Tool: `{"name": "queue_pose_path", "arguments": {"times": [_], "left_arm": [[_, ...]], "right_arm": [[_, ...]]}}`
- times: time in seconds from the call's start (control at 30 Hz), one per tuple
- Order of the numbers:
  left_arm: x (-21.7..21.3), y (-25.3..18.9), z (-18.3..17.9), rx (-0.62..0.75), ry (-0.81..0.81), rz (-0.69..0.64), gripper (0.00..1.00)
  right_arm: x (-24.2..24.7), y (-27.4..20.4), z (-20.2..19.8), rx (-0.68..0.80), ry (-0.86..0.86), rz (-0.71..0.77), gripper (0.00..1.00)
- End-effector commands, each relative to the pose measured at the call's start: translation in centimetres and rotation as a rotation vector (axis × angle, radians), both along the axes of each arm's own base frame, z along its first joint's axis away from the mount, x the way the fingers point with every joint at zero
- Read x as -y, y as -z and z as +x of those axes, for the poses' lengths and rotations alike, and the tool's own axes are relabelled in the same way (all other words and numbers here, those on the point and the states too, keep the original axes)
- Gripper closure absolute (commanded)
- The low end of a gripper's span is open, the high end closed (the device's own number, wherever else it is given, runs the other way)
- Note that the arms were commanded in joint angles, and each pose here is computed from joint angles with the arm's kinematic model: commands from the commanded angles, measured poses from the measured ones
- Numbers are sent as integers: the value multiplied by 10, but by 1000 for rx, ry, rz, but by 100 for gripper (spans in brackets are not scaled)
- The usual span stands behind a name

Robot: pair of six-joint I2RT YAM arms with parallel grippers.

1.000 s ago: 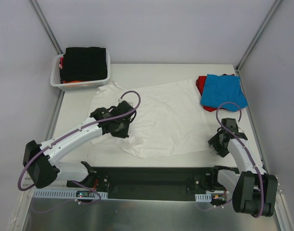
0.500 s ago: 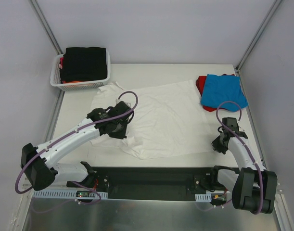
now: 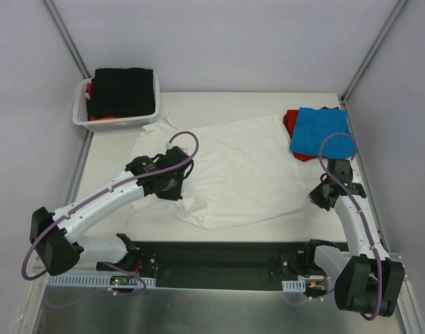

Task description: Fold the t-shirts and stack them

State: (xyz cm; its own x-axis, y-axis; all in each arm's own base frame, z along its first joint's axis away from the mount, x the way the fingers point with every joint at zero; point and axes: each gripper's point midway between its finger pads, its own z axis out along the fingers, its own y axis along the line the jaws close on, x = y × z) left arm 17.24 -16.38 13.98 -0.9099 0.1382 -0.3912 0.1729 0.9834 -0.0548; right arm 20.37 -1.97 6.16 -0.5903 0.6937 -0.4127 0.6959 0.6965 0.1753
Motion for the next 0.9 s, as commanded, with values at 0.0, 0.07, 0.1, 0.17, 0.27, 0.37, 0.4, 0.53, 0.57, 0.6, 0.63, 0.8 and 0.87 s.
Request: {"name": "queue_pose_path", "arguments": {"times": [0.0,0.07,0.1,0.17,0.27,0.37,0.4,0.53,0.57,0.6,0.63,0.8,0.87], "left_arm": [[-9,-15,13,46,-84,11,100],[-13,-18,15,56,-111,19,100],[-18,-22,18,68,-141,26,100],[-26,-24,17,68,-170,45,100],[-42,-31,15,85,-231,72,100],[-57,-39,7,99,-273,93,100],[-61,-41,5,104,-291,97,100],[-79,-54,-6,128,-344,111,100],[-84,-56,-8,135,-357,122,100],[-88,-60,-11,132,-377,123,100],[-91,-63,-14,136,-387,123,100],[-102,-68,-22,143,-441,127,100],[-105,-69,-25,142,-455,135,100]], "right_arm": [[2,-32,5,29,-50,-24,99],[0,-34,4,18,-72,-20,99],[0,-38,6,22,-80,-19,99],[-2,-39,5,7,-101,-13,99],[-4,-40,5,2,-130,-7,99],[-5,-42,7,0,-158,-1,99],[-5,-41,7,-9,-163,1,99],[-5,-42,9,-23,-182,7,99],[-5,-46,11,-18,-182,5,99],[-5,-47,13,-17,-192,4,99],[-5,-47,13,-28,-195,5,99],[-5,-52,27,-40,-232,27,99],[-9,-52,33,-41,-257,58,99]]}}
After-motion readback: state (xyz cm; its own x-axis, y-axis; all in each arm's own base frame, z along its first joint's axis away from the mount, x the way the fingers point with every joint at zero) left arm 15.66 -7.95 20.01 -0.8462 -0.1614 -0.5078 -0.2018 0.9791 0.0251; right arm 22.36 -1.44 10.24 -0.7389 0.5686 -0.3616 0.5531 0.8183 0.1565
